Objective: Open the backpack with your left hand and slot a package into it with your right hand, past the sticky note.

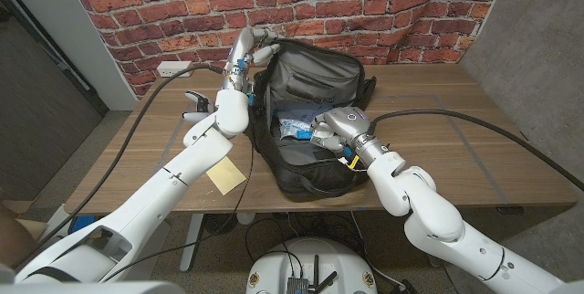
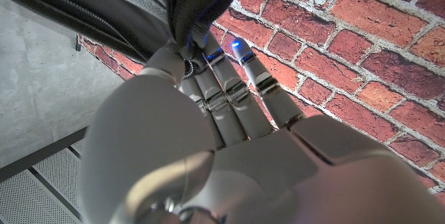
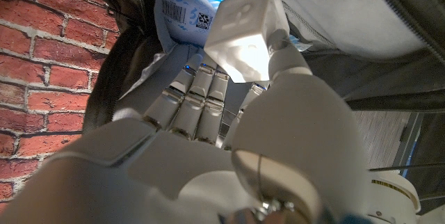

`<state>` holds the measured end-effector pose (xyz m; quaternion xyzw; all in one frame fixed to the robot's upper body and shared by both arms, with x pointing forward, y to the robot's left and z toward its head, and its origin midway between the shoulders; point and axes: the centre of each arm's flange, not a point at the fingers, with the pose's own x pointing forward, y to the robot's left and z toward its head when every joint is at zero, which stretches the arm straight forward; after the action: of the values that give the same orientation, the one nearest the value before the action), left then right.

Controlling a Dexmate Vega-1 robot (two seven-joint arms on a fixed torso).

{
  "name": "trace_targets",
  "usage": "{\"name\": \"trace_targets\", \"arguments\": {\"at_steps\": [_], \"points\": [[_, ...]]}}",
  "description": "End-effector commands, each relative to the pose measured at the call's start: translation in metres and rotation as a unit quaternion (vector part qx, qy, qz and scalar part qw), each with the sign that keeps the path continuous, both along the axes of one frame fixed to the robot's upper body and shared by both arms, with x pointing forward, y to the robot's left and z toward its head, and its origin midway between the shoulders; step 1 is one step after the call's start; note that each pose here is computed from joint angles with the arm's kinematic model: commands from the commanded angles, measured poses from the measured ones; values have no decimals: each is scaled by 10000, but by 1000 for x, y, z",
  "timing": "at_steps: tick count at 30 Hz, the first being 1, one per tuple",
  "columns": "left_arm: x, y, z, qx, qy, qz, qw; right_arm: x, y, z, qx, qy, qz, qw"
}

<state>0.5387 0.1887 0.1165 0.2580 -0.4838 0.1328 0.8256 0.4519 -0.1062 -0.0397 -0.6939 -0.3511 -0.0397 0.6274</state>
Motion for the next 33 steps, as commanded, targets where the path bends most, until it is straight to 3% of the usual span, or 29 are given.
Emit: {"name": "trace_targets", "arguments": {"at_steps": [1, 33], "points": [[0, -1, -1, -57, 13, 17, 10000, 10, 2, -1, -97, 115, -78, 9999], [-5, -2, -7, -97, 54, 22, 9999, 4, 6, 2, -419, 718, -255, 9962]]}}
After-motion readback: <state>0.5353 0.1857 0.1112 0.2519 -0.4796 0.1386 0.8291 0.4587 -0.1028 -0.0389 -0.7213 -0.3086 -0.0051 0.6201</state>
